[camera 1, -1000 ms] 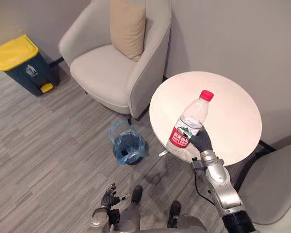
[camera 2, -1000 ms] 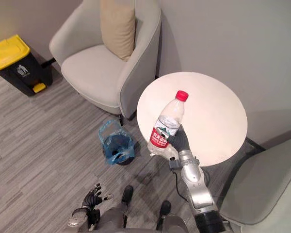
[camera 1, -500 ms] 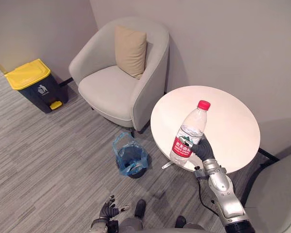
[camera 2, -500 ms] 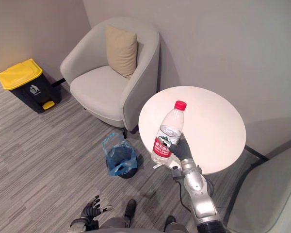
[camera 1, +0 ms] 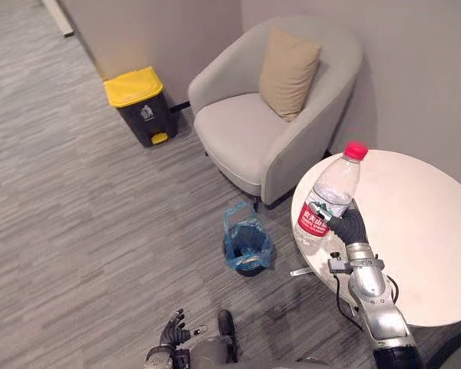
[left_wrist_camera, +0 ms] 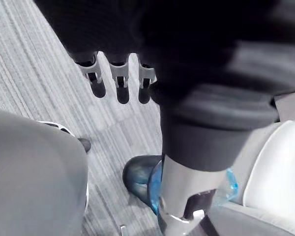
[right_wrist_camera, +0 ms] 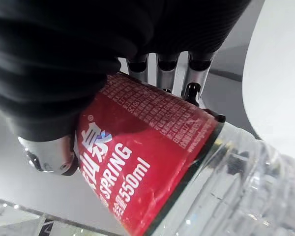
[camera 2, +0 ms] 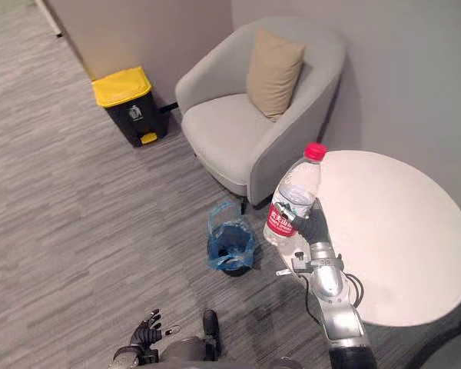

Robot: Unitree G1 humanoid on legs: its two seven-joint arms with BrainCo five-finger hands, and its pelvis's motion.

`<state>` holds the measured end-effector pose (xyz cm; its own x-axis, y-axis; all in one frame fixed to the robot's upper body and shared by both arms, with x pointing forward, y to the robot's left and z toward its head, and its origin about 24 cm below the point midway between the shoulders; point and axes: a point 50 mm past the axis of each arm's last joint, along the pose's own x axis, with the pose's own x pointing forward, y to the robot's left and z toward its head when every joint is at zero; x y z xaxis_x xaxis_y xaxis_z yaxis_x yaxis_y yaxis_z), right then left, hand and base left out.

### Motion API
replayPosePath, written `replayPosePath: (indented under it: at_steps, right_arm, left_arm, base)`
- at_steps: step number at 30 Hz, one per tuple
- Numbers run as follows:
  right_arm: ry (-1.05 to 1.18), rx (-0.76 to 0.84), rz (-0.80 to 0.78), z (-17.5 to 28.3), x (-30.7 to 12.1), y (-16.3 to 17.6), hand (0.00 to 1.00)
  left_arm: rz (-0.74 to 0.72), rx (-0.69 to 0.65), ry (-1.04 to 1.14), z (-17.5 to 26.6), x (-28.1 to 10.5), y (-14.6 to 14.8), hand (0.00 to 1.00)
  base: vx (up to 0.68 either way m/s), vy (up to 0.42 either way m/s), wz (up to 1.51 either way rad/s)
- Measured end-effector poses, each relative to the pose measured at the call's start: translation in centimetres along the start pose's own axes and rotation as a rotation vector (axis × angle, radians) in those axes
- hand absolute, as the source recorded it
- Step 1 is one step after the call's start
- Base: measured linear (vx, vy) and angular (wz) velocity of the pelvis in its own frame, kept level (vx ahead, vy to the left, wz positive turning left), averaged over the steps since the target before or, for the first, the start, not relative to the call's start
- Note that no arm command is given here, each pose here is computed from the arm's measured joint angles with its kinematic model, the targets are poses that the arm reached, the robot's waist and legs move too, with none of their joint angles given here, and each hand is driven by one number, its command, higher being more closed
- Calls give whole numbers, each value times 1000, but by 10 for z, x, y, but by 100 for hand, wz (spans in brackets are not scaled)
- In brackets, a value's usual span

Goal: Gather rubbish on tea table into small bin, then transfer packed bag to large trash can.

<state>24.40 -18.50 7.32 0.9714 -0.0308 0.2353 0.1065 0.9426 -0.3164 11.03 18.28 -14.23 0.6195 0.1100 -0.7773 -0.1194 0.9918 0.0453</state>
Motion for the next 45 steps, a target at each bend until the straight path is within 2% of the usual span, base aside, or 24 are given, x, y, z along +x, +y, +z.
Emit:
replayPosePath:
  at_steps: [6, 12, 29, 34, 45]
  right_arm:
    - [11, 38, 44, 0, 0, 21, 100]
    - [70, 0, 62, -12, -3, 21, 100]
    - [109, -16, 84, -21, -11, 14, 100]
    - [82, -32, 169, -16, -9, 25, 100]
    - [-117, -183, 343, 19, 47, 45, 100]
  left_arm:
    - [25, 30, -38, 11, 2, 13, 0]
    - [34, 64, -40, 12, 2, 18, 0]
    - [-18, 103, -16, 4, 0, 7, 0]
    - [-15, 106, -18, 4, 0, 8, 0]
    - [0, 102, -186, 69, 22, 4, 0]
  base:
    - [71, 89, -18]
    - [190, 77, 27]
    - [84, -37, 15]
    - [-62, 4, 12]
    - [-192, 5, 5]
